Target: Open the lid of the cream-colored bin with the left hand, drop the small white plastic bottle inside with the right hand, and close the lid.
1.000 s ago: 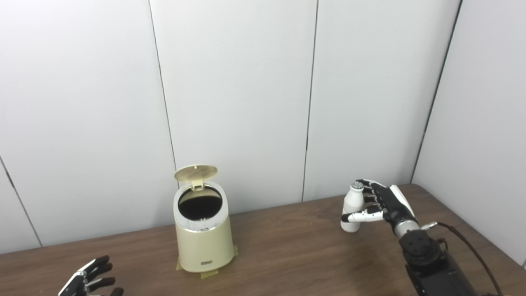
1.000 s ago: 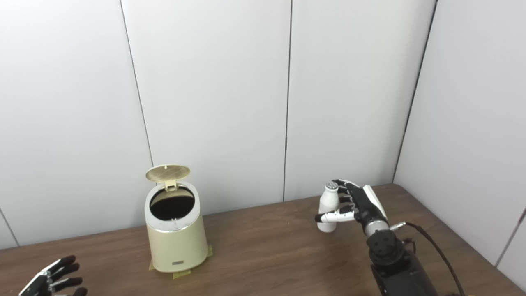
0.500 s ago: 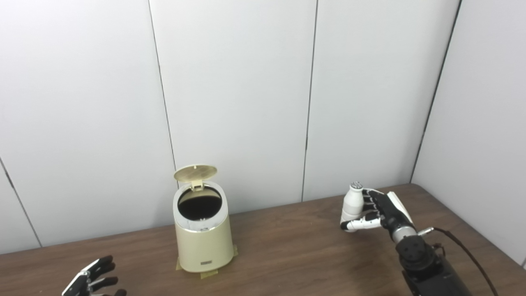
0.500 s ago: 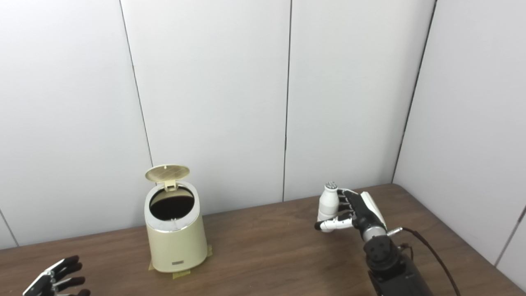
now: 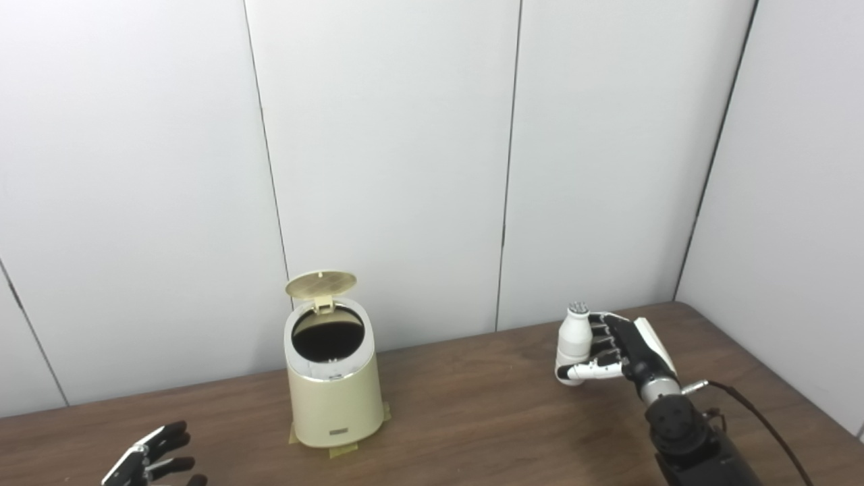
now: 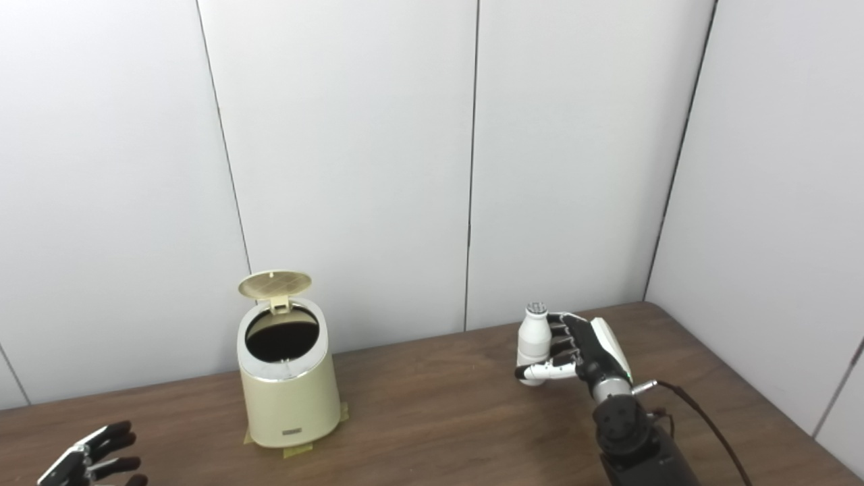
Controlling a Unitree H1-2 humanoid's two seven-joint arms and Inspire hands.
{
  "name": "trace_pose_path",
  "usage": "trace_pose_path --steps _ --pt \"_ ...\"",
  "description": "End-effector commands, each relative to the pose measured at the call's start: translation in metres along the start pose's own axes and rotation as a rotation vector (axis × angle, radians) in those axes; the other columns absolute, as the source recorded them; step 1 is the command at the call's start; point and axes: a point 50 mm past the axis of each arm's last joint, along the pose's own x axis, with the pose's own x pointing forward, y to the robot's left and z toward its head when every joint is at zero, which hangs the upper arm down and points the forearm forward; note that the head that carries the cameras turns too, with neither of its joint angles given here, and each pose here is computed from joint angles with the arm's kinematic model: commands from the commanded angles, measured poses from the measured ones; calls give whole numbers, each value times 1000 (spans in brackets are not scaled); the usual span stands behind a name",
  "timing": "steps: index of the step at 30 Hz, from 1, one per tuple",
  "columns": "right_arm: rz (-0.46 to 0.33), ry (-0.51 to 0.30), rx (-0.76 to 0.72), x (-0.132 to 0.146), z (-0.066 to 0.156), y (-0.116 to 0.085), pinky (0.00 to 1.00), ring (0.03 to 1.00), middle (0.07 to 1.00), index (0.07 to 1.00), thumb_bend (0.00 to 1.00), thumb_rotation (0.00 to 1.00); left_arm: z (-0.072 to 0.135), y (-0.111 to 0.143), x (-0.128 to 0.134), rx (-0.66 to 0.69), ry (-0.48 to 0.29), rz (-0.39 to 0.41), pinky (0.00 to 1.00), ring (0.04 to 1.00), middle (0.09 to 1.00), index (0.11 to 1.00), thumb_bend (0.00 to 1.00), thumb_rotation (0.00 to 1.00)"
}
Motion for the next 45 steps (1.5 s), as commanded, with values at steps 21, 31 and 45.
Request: trace_pose_path --steps 21,31,45 --pt "-168 -161 78 19 32 1 293 355 436 516 524 0 20 2 8 -7 -68 10 574 733 813 834 389 0" --pt "-155 -292 121 3 77 1 301 349 426 534 519 0 16 -2 10 -2 -72 4 567 717 803 824 405 0" --pt "-46 -572 122 -30 195 14 309 370 446 525 522 0 13 -13 11 -8 -58 -8 584 709 796 817 403 0"
